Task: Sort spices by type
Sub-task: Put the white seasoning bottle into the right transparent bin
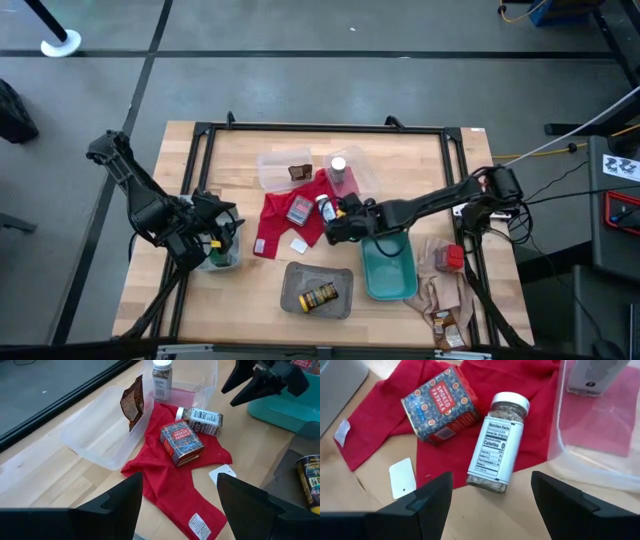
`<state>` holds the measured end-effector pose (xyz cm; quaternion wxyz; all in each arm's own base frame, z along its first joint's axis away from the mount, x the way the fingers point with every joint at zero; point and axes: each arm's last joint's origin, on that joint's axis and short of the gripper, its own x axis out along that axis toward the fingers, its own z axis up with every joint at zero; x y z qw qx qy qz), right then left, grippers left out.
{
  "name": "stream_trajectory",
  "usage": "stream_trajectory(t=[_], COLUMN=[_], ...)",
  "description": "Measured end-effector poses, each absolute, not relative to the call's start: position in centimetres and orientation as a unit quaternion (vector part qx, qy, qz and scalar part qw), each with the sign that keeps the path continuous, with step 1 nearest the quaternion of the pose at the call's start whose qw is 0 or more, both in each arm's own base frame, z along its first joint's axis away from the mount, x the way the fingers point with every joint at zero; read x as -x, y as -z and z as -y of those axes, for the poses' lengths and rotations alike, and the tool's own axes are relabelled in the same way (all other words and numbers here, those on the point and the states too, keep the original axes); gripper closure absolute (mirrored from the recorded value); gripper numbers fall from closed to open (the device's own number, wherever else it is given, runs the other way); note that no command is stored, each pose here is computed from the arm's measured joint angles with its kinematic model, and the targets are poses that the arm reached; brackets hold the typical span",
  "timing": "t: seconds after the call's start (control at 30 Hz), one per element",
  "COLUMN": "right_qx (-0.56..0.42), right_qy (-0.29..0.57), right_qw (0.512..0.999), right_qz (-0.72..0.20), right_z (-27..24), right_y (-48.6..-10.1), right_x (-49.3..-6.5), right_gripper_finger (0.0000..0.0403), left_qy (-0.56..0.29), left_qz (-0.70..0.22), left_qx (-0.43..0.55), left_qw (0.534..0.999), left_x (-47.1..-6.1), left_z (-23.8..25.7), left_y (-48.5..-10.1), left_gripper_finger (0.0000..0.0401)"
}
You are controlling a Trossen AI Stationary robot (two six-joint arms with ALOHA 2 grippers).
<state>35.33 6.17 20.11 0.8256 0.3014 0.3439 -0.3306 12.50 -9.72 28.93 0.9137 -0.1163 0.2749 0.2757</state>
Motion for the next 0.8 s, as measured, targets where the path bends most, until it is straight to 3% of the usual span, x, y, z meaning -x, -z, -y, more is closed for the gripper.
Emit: stream_trajectory(t=[0.47, 0.8], right_qx=[-0.314, -0.309], right_qy=[0.349, 0.359], right_qw=[0.817, 0.818], right_qz=[-0.334, -0.327], right_z=[-6.5, -6.4], right_y=[-16.6, -16.4], right_x=[-37.1, -37.1], right_gripper_finger=[0.0132, 0.0132], left_qy=[-0.276, -0.276], left_qz=[-0.275, -0.275], left_qx=[0.117, 0.117], left_qw=[0.914, 0.914], left_x=[-12.5, -12.5], left_z=[9.7, 9.7], left_y=[-28.9, -28.9], left_gripper_finger=[0.0162, 0.0162])
